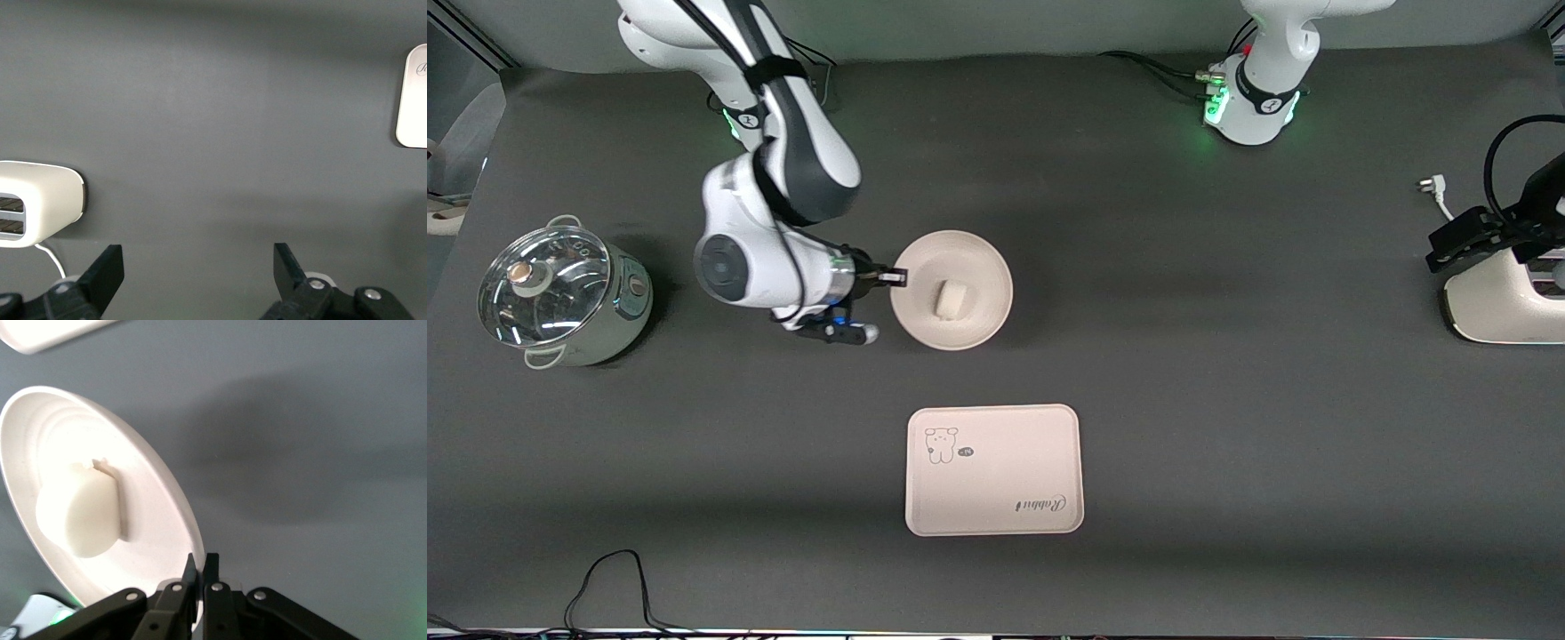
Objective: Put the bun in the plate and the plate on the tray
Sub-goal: 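Lift the plate with the right gripper and carry it over the tray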
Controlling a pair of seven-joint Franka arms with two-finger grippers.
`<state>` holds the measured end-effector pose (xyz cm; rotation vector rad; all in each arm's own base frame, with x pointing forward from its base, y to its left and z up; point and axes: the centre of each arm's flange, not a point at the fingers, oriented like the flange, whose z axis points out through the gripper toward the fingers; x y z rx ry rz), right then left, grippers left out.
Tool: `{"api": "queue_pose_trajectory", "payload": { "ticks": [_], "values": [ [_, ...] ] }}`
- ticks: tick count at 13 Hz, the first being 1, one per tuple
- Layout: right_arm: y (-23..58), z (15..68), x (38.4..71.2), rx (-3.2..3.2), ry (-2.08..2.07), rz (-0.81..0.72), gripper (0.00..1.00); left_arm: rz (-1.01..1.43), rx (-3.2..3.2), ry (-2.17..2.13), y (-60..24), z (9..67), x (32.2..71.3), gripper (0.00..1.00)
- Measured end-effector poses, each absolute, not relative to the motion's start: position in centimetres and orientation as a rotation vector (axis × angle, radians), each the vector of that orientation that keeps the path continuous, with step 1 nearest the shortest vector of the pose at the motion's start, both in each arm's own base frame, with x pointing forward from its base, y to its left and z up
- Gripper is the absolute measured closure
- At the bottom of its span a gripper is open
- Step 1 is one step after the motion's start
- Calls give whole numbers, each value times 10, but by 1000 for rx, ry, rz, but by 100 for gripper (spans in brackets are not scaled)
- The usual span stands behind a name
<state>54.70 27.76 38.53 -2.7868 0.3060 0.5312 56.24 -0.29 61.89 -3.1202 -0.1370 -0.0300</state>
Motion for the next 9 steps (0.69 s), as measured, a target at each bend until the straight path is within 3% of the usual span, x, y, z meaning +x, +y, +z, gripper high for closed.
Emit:
{"api": "queue_pose_trajectory", "payload": {
  "ticks": [4, 6, 9],
  "values": [
    [251, 448, 609, -2676, 390, 381, 95, -42, -3120, -142, -1, 608, 565, 0],
    [260, 435, 637, -2628, 451, 361, 95, -45, -3120, -143, -1, 608, 566, 0],
    [290, 376, 676, -2628, 551, 327, 95, -41, -3119, -143, 0, 607, 565, 0]
  ]
}}
